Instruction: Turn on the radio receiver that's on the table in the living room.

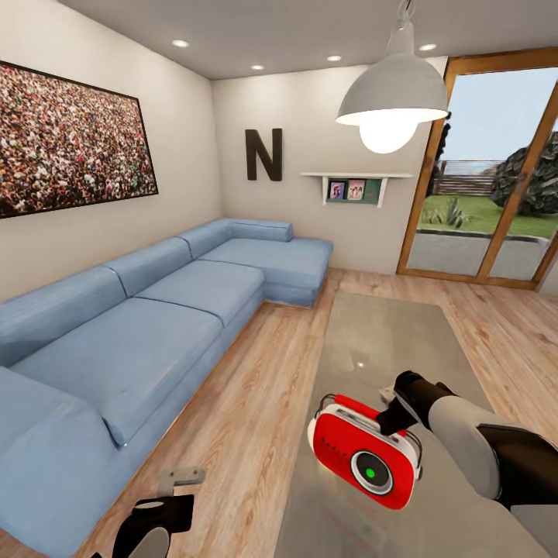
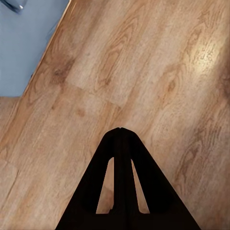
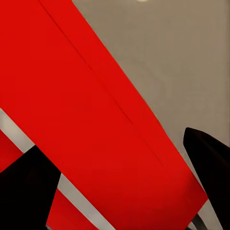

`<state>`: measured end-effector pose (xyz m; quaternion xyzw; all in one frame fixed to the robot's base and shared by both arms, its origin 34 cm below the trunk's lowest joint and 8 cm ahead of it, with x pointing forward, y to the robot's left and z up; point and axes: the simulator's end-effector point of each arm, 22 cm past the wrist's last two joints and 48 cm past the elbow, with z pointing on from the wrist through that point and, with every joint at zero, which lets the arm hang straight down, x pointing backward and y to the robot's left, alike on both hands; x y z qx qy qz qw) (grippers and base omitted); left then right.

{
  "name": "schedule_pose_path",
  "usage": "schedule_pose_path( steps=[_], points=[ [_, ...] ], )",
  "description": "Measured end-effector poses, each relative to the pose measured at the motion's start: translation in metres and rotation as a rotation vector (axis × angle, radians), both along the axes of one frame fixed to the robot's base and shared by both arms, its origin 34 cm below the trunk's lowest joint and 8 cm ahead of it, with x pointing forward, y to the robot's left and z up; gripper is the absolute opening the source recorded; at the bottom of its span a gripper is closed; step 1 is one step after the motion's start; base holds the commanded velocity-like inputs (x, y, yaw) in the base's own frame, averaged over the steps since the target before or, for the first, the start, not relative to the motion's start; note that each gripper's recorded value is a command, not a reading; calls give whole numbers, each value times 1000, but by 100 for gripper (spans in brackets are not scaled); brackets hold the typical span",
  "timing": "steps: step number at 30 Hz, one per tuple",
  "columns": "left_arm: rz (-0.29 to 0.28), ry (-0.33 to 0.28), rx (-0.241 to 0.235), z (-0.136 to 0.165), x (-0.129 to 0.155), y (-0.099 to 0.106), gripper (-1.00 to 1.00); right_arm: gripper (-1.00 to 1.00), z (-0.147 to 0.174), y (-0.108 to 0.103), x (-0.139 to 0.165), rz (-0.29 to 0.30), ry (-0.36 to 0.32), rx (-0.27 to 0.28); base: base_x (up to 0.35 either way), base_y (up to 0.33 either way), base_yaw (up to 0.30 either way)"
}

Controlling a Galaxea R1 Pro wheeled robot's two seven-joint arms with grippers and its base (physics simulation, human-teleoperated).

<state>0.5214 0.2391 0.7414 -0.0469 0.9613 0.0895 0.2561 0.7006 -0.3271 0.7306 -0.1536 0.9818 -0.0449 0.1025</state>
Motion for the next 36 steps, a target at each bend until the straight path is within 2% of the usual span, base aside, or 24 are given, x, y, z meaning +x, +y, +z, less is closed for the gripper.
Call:
schedule_pose_path(
  steps=[6, 11, 32, 34, 36],
  points=[
    [0, 1, 0, 0, 0, 0, -100, -100, 0, -1, 0, -3, 0, 0, 0, 0, 0],
    [1, 0, 1, 0, 0, 1, -100, -100, 2, -11, 1, -9, -6, -15, 0, 0, 0],
    [0, 1, -1, 0, 0, -1, -100, -100, 3, -15, 2, -15, -9, -21, 0, 0, 0],
    [-1, 1, 0, 0, 0, 0, -100, -100, 4, -18, 4, -21, -16, -34, 0, 0, 0],
    [-1, 1, 0, 0, 0, 0, -100, -100, 6, -30, 7, -26, -32, -89, 0, 0, 0]
  ],
)
